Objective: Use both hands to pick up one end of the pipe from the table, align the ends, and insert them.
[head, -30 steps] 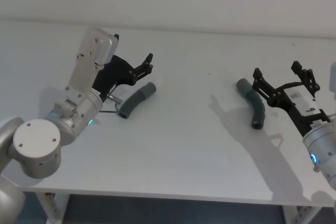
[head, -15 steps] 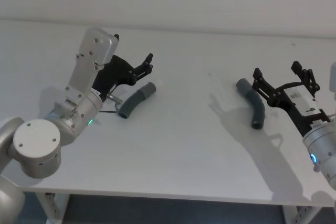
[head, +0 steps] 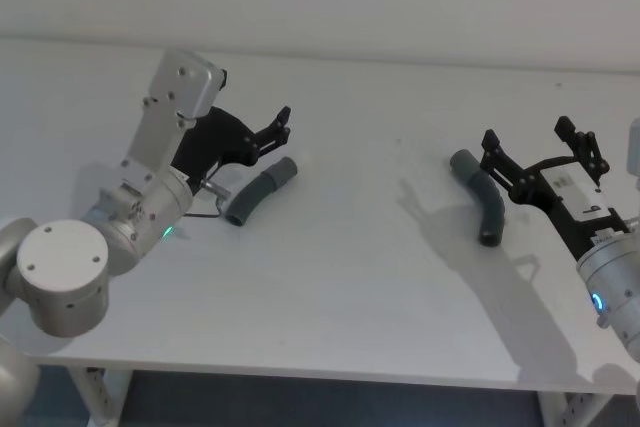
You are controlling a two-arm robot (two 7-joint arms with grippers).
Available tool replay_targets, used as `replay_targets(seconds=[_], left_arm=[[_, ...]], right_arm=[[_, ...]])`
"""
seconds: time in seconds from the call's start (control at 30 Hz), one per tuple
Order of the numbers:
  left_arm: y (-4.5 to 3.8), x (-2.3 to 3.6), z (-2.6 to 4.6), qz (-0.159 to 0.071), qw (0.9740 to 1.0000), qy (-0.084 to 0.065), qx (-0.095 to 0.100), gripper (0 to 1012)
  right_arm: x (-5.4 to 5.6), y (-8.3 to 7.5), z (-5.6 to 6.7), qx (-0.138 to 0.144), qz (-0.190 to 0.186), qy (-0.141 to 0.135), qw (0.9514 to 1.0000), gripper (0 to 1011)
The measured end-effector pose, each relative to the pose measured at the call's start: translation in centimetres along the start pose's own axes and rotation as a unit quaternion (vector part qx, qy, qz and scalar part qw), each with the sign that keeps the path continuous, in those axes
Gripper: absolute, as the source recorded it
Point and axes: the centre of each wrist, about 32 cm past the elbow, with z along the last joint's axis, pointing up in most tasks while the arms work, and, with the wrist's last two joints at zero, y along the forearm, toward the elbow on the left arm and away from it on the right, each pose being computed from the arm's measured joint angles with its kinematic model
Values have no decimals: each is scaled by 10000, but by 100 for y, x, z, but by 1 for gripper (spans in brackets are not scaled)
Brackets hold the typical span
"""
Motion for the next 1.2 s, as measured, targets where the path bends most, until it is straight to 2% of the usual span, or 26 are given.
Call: replay_targets(seconds=[0.13,0.17,0.33,0.57,0.77,0.87,1.2], left_arm=[[20,42,54,-105,9997,67,198,1000],[20,42,54,-105,9997,67,198,1000],[50,123,122,-299,9982,135,511,1001],[54,221,167,-505,9960,150,724,1001],[30,286,168,-655,9942,161,840,1001],[-7,330,150,-763,9929,173,895,1001],[-113,377,88,-1004,9894,243,1017,1001]], right_arm=[[0,0,0,0,0,0,10000,1000],[0,0,0,0,0,0,10000,1000],[0,0,0,0,0,0,10000,999],[0,0,0,0,0,0,10000,1000],[0,0,0,0,0,0,10000,1000],[0,0,0,0,0,0,10000,1000],[0,0,0,0,0,0,10000,999]])
